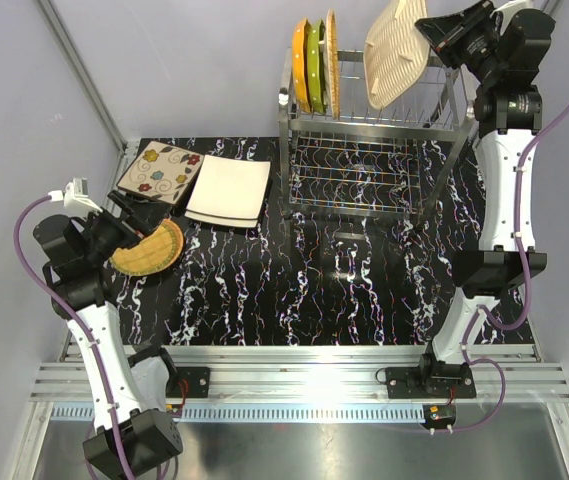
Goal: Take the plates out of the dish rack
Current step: Grab a plate with the right arm
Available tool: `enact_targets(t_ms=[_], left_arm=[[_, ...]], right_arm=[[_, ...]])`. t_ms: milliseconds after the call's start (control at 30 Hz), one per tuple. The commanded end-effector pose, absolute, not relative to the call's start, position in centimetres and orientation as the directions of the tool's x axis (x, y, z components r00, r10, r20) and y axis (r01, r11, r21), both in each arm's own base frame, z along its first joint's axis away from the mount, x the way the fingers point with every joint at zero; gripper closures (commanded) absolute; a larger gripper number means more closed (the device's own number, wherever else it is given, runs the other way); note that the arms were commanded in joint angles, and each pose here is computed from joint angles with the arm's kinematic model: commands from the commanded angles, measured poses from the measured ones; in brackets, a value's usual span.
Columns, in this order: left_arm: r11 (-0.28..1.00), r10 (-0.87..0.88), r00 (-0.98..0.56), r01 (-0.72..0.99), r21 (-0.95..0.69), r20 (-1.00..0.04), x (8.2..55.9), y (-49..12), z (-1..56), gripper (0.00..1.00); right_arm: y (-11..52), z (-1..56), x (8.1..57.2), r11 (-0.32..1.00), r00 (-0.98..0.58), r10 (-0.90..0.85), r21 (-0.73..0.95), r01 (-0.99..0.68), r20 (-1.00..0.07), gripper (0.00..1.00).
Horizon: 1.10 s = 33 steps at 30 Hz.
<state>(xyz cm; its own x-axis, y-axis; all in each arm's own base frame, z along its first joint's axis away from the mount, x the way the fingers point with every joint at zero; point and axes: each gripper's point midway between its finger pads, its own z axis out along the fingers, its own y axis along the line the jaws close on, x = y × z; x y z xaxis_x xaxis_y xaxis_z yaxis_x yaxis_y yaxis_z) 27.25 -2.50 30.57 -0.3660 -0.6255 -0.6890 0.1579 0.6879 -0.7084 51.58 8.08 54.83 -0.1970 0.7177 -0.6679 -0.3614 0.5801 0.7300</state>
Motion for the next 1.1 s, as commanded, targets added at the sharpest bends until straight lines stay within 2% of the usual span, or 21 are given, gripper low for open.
enact_targets(t_ms=[0,1067], left_arm=[[0.676,-0.608,-0.346,0.246,-0.694,-0.715,27.1,-3.4,33.1,0.01],[0.630,-0.626,-0.368,0.280,-0.724,-0.687,27.4,-4.2,33.8,0.01]], right_arm=[[8.5,62.3,46.7,0.520,-0.099,0.743,0.664,-0.537,-0.662,1.00],[10.7,64.7,40.2,0.366,-0.254,0.752,0.706,-0.606,-0.608,1.00]])
